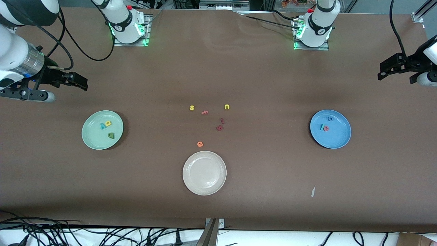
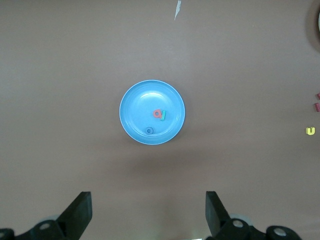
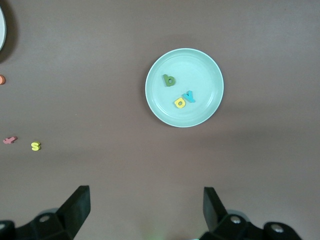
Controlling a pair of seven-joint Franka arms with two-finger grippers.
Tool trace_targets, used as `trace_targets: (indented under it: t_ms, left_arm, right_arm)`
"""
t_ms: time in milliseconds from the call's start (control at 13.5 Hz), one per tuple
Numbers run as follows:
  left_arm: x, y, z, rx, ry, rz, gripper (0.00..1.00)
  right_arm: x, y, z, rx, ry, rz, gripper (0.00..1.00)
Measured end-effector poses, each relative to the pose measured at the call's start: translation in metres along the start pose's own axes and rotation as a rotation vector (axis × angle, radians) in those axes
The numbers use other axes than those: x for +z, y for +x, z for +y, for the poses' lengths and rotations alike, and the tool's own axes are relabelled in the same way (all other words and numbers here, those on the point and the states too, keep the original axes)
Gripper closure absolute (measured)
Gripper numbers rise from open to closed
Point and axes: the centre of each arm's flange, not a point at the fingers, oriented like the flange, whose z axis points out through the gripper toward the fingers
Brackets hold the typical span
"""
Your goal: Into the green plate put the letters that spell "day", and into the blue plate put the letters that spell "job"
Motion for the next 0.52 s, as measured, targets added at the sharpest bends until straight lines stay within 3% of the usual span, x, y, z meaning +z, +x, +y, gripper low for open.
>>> trace_targets:
  t_ms: [519]
  left_arm:
    - [0.0, 0.0, 0.0, 0.0, 0.0, 0.0, 0.0]
  right_arm:
    - [-0.0006, 0.0008, 0.0003, 0.001, 0.001, 0.006, 0.0]
